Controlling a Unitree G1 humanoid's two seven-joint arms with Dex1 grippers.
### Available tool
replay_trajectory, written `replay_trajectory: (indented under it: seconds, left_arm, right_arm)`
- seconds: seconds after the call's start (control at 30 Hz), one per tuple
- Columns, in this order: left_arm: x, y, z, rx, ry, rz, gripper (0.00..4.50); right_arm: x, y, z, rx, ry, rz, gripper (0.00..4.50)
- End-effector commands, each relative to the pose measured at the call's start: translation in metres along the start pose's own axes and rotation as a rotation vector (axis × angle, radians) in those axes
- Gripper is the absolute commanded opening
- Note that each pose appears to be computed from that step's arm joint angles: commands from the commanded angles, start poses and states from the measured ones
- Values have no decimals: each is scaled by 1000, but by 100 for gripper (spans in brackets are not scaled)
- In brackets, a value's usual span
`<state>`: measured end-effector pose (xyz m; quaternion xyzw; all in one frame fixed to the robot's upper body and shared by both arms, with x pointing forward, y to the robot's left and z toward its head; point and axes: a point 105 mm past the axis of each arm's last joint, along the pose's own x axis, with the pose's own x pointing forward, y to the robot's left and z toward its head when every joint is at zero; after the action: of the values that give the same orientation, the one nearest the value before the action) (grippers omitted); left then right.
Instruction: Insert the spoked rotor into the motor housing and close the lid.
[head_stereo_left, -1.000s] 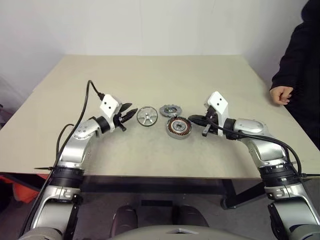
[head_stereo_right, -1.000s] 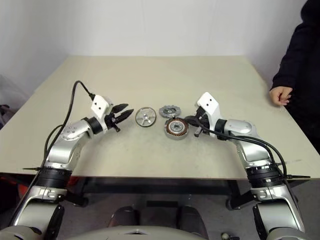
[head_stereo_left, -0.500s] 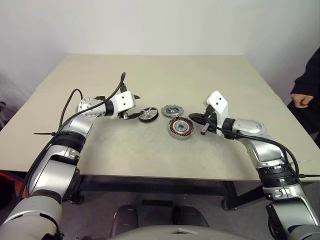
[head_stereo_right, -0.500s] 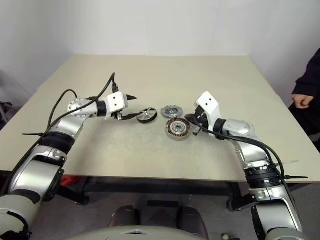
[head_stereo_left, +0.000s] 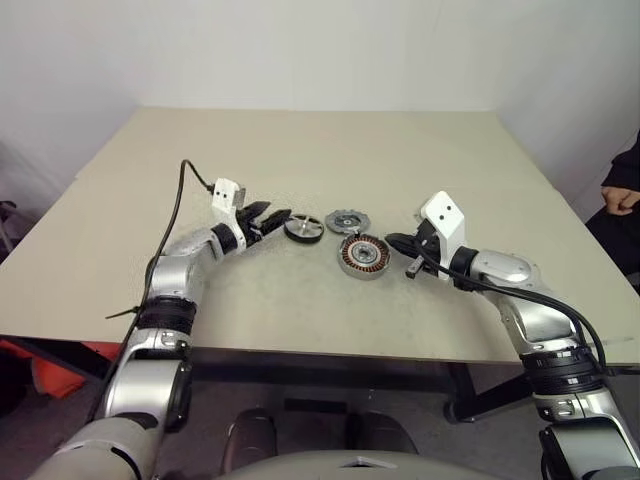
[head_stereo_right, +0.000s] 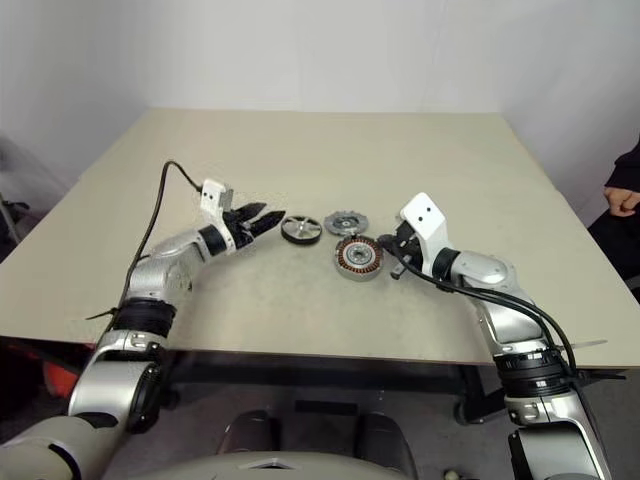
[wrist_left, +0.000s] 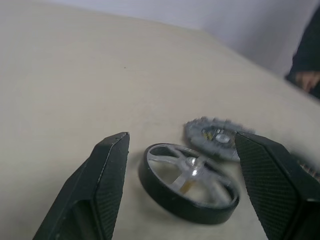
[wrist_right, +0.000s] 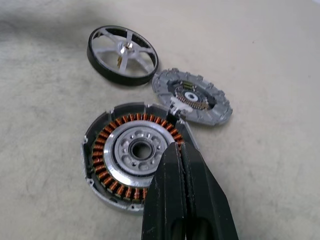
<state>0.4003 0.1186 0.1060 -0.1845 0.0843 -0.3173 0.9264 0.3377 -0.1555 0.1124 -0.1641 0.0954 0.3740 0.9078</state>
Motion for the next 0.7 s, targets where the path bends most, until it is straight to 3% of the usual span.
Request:
replay_trajectory:
  seconds: [0.03,0.23,0.37,0.7]
  left_arm:
    - [3,-6,23,-127,-86,31,350]
    - [1,5,6,-362,-71,169,350]
    - [0,7,-8,-431,-31,215,350]
    - [10,-11,-26,-587,92,157,350]
  right_arm:
    - [-1,-7,20,-47,-48,-5,0]
    - [2,-10,23,-52,-49,-7,0]
    - [3,-11,23,-54,-47,-10,0]
    - [5,-14,27,-60,-61,-22,0]
